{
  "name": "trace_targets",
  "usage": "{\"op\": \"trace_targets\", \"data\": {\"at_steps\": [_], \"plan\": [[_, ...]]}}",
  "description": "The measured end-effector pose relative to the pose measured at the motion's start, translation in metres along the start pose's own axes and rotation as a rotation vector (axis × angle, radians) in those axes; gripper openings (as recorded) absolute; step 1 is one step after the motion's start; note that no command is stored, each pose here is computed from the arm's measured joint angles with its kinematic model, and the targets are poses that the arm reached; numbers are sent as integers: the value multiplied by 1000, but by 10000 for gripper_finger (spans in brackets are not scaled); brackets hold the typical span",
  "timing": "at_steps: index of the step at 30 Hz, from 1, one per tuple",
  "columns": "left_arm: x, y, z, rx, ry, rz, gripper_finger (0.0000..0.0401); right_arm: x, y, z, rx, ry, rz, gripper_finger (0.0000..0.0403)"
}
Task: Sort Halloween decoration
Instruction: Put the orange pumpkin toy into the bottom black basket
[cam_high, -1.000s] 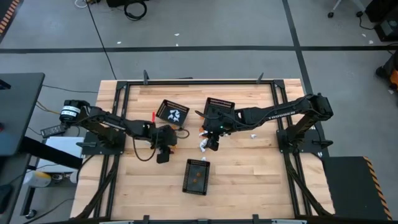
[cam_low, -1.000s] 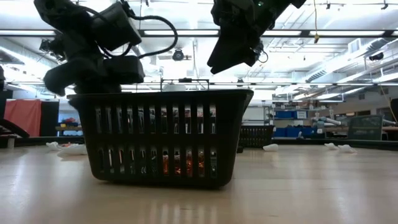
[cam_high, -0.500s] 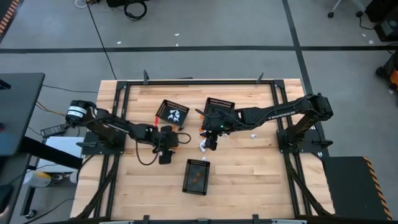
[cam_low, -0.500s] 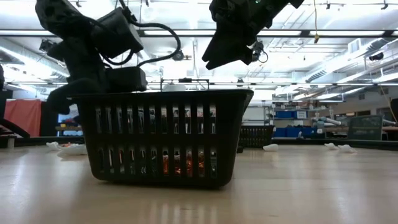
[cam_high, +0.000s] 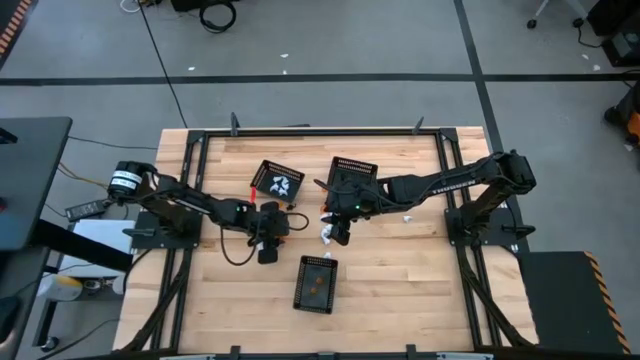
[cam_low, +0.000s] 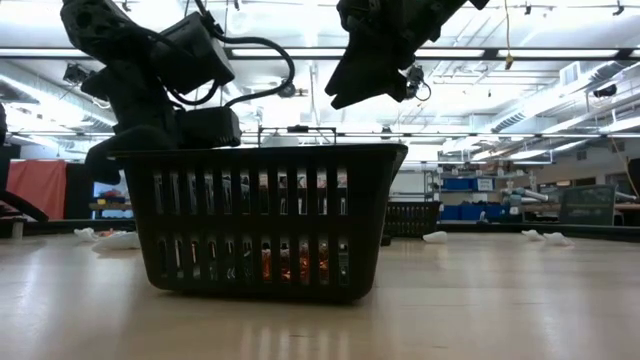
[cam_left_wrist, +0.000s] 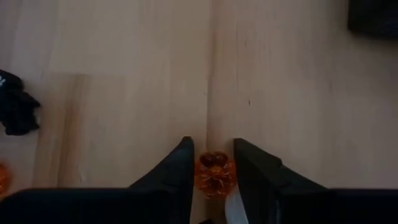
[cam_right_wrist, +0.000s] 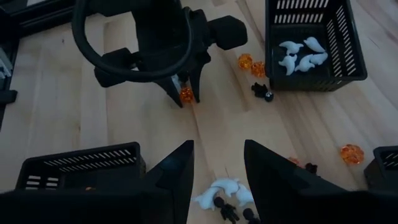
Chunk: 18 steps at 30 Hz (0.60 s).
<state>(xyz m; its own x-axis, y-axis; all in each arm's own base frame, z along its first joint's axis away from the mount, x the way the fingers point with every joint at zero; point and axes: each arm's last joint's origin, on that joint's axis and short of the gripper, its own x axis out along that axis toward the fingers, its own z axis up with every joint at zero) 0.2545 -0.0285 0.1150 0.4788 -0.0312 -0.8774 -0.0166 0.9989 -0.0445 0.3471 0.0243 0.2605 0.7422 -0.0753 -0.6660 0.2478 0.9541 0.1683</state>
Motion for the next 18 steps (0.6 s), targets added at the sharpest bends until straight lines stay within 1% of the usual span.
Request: {"op": "trace_targets", "data": {"at_steps": [7, 10, 13, 18], "plan": [[-8, -1, 5, -13, -68, -31, 99, 0, 0, -1, -2, 7, -5, 146], [-15, -2, 6, -26, -88, -52, 98, -1, -2, -2, -9, 18, -32, 146], [-23, -3, 12, -32, -145, -63, 98, -4, -3, -1, -11, 7, -42, 146], [-24, -4, 16, -47, -186, -100, 98, -6, -4, 1, -10, -2, -44, 146]]}}
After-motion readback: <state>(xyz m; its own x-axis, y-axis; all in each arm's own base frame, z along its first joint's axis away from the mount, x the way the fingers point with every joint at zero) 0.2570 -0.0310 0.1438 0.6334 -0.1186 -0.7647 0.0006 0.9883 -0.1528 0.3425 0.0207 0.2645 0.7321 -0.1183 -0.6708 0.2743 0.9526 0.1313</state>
